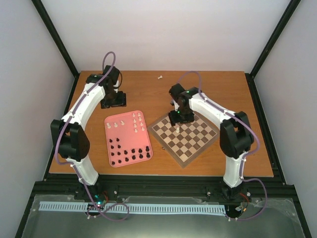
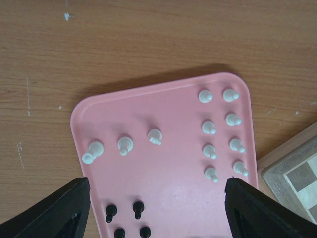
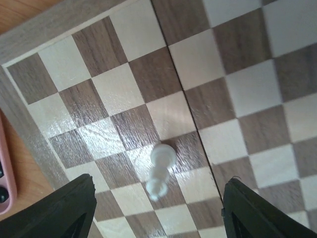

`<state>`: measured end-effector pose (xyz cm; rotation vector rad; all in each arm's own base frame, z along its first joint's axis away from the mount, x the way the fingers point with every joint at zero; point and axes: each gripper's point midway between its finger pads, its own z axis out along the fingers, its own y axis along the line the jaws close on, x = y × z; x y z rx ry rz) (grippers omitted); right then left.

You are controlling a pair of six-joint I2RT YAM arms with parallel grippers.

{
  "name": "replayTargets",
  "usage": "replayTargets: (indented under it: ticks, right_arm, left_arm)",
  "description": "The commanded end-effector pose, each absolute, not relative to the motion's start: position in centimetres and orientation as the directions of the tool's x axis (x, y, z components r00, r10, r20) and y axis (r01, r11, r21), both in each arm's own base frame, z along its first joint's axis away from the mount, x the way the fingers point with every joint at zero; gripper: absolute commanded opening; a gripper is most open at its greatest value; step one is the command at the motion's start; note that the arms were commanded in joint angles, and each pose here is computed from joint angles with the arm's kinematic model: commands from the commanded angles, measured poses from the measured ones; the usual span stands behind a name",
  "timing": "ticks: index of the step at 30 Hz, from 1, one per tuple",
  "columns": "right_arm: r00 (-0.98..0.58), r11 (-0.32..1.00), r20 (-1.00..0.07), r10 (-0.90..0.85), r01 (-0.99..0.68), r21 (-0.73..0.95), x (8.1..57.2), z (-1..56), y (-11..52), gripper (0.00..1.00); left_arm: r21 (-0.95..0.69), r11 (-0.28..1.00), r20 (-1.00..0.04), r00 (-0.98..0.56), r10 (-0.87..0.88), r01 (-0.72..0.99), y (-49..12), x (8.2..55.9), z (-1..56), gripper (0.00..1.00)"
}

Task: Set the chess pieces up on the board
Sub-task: Pick up the chess piece from the chessboard.

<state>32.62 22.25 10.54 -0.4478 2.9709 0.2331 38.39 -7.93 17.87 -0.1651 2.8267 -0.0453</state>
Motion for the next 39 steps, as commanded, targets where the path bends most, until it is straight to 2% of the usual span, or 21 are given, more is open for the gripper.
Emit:
replayTargets:
  ticks: [1,6,13,20,29,39]
  right_arm:
    - [-0.946,0.939,-0.093,-0.311,-0.321,0.127,32.2,9.5,24.0,0.69]
    - [-0.953,0.947,-0.037,-0.301,-0.304,0.107,31.7,8.1,23.8,0.66]
    - [-0.954,0.951,-0.014,-0.299,-0.3,0.079,31.2,7.8,23.0,0.57]
    - [-0.952,0.949,-0.004,-0.305,-0.304,0.083,30.9,7.3,22.9,0.47]
    - [-0.95,0.947,0.011,-0.313,-0.311,0.08,30.3,6.7,22.5,0.46]
    - [-0.949,0.947,0.004,-0.315,-0.314,0.068,30.6,6.6,22.4,0.33]
  left_arm:
    - [-0.068,0.994,-0.334,-0.937,-0.106,-0.088,-7.5,38.5,18.6,0.77]
    - [-0.067,0.993,-0.326,-0.939,-0.112,-0.095,-6.7,38.5,18.0,0.77]
    - [-0.082,0.992,-0.315,-0.942,-0.117,-0.095,-6.8,38.7,17.6,0.77]
    - [-0.081,0.992,-0.302,-0.946,-0.117,-0.097,-6.9,39.0,17.1,0.77]
    - [-0.07,0.993,-0.294,-0.949,-0.116,-0.1,-6.7,38.9,16.8,0.77]
    - [-0.074,0.992,-0.29,-0.95,-0.118,-0.101,-6.8,39.0,16.6,0.77]
